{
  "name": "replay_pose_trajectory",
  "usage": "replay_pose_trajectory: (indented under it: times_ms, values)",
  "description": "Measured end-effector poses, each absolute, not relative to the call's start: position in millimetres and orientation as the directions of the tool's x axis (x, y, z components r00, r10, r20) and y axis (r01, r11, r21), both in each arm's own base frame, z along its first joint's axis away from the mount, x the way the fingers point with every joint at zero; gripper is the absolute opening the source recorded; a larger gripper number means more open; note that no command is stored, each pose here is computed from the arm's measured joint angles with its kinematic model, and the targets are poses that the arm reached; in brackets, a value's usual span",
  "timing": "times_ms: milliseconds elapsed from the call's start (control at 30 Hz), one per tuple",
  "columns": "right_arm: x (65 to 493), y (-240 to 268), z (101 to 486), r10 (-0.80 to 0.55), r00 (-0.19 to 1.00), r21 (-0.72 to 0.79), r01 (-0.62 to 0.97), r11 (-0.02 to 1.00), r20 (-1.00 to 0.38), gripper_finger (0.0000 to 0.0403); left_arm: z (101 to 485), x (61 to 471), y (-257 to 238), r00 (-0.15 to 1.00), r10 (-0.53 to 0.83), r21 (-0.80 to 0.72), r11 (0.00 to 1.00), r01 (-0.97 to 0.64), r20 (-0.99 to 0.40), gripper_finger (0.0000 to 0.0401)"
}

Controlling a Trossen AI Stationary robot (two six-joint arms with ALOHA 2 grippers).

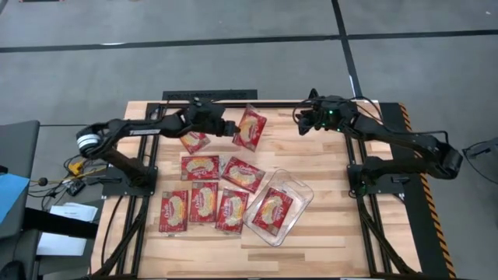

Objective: Sort popcorn bags into baskets
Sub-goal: Put the red popcorn packet into the transparent bin

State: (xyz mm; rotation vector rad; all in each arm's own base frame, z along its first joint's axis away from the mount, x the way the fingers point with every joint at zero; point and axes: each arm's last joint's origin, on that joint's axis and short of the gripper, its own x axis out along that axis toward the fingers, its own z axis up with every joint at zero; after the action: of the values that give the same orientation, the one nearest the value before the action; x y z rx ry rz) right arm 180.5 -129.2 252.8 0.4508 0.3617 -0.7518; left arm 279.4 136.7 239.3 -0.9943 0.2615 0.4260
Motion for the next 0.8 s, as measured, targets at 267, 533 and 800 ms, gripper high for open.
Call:
replay_pose_trajectory:
  times_ms: [267, 533, 800]
  values:
    - [178.4, -127.7, 251.9, -0.563, 0.669, 0.255, 0.724, 0.641, -0.486, 0.0151, 275.1, 280.0, 85.9, 0.947, 0.154, -0.814, 0.484, -0.322, -0.283, 0.0]
    - [176.2, -130.5, 251.6, -0.574, 0.657, 0.246, 0.735, 0.632, -0.489, 0.0145, 282.3, 290.1, 15.4, 0.961, 0.13, -0.86, 0.429, -0.277, -0.244, 0.0]
    - [173.2, -134.2, 251.3, -0.587, 0.644, 0.205, 0.74, 0.64, -0.491, 0.0141, 281.0, 286.8, -45.7, 0.957, 0.17, -0.868, 0.408, -0.285, -0.234, 0.0]
